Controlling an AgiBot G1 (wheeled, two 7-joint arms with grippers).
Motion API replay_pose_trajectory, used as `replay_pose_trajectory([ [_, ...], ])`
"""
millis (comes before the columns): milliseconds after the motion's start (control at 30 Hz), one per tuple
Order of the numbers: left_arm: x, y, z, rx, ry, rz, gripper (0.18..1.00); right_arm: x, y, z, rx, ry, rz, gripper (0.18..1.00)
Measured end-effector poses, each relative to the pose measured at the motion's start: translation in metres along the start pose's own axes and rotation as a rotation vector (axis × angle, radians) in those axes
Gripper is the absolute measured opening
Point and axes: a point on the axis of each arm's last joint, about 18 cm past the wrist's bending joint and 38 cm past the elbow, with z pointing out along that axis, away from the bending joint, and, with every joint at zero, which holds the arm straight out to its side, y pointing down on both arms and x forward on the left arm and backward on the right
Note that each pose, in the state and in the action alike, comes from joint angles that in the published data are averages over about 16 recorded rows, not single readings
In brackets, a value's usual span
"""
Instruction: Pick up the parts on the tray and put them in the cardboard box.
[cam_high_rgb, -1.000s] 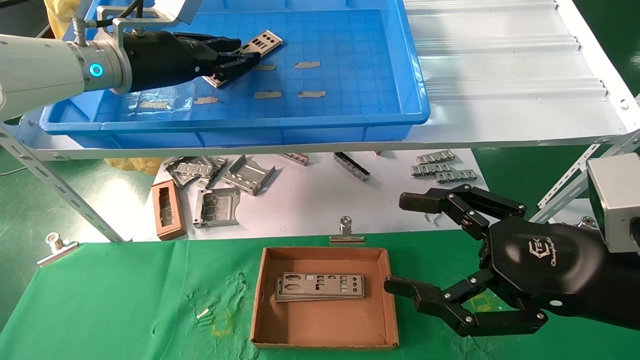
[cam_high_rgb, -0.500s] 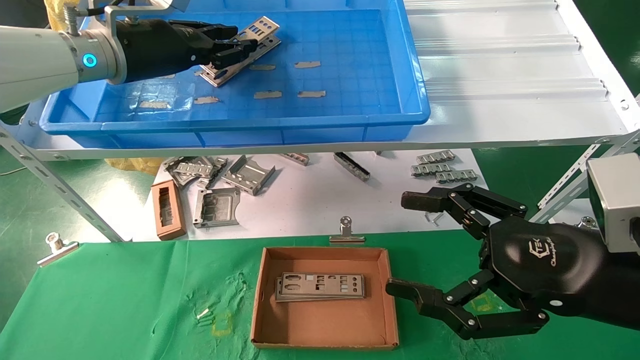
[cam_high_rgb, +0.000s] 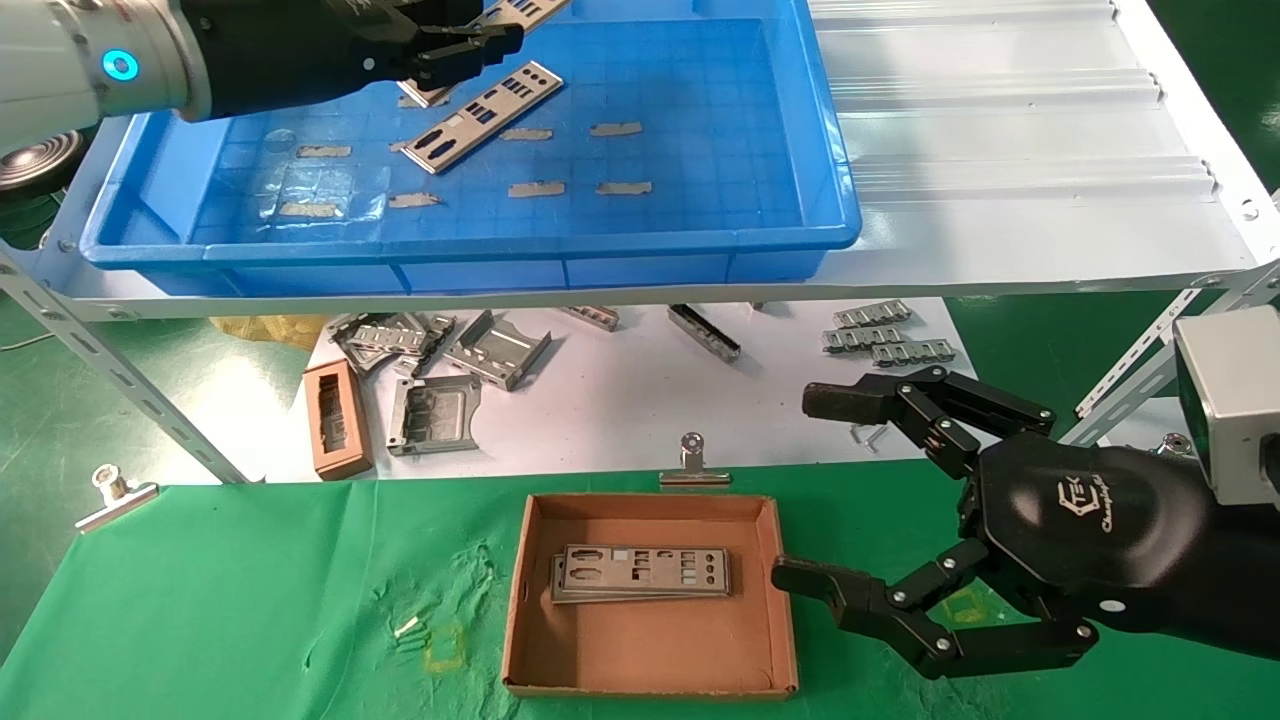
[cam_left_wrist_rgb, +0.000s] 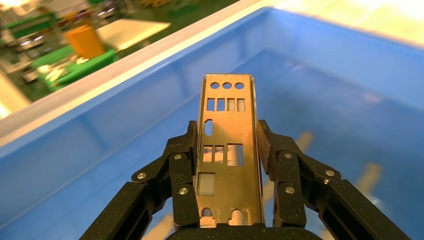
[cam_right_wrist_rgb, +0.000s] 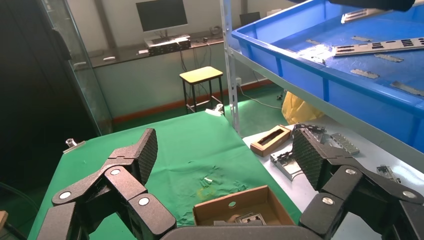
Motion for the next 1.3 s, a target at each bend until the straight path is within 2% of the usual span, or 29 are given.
replay_pose_trajectory([
  [400,0.042,-0.019,-0.045,0.105,0.320,0.079,0.452,0.000,0.000,0.000,0.000,0.000,0.000,1.000],
  [767,0.079,-0.002,-0.081,0.096,0.508,0.222,0.452,0.000,0.000,0.000,0.000,0.000,0.000,1.000],
  [900,0.104,0.014,-0.091,0.068,0.593,0.241,0.452,0.000,0.000,0.000,0.000,0.000,0.000,1.000],
  [1067,0.137,0.046,-0.091,0.019,0.690,0.206,0.451,0.000,0.000,0.000,0.000,0.000,0.000,1.000],
  [1300,0.166,0.110,-0.060,-0.082,0.722,0.150,0.451,0.000,0.000,0.000,0.000,0.000,0.000,1.000],
])
